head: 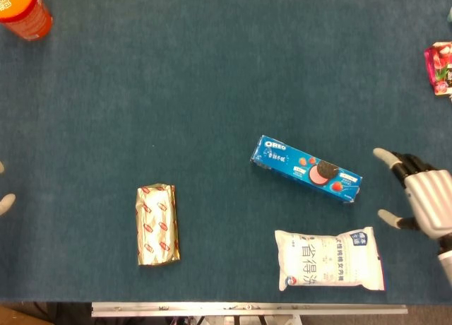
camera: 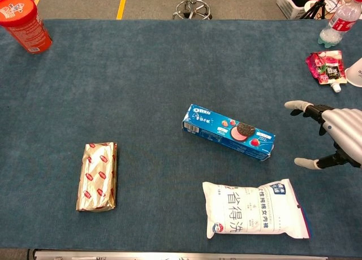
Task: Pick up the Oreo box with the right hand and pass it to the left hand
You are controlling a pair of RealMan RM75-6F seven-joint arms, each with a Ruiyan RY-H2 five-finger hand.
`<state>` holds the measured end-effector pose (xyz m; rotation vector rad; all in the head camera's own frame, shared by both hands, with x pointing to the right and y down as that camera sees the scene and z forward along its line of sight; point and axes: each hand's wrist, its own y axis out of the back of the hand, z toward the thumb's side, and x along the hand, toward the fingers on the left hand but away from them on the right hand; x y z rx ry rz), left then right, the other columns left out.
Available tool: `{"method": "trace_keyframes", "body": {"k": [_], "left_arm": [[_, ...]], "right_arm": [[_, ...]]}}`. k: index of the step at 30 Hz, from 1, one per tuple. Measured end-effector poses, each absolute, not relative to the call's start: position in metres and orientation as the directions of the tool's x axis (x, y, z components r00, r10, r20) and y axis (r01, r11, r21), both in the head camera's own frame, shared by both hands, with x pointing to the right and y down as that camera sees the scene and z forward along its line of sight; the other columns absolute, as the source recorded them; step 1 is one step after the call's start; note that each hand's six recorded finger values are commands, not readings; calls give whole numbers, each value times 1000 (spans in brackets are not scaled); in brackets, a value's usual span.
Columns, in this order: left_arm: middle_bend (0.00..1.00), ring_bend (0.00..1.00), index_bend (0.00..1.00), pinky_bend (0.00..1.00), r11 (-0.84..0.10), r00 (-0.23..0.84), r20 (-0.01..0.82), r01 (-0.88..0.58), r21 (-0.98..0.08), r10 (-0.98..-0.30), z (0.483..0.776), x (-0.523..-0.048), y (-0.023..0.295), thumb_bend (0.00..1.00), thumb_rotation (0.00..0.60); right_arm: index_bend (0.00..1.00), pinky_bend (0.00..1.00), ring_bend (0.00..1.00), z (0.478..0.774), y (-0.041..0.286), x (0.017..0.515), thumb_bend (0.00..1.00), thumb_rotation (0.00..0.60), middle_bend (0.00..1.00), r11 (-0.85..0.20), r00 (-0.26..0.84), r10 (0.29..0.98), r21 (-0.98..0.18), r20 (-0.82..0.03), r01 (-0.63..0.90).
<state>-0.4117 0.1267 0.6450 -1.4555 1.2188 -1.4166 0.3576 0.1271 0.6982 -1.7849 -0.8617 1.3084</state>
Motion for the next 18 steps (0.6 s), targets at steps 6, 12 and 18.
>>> {"method": "trace_keyframes", "body": {"k": [6, 12, 18], "left_arm": [[409, 425, 501, 627, -259, -77, 270, -134, -957, -960, 645, -415, 129, 70, 600], [412, 427, 501, 627, -257, -84, 270, -141, -956, -959, 645, -418, 131, 70, 600], [414, 430, 501, 627, -252, -88, 266, -149, -956, -960, 643, -419, 132, 70, 600]], "right_arm": [[167, 452, 240, 705, 128, 336, 73, 600, 256, -467, 275, 863, -877, -423, 115], [167, 452, 240, 711, 129, 318, 73, 600, 257, -455, 313, 861, -882, -401, 122], [167, 452, 240, 716, 128, 302, 74, 600, 256, -453, 351, 852, -884, -389, 120]]}}
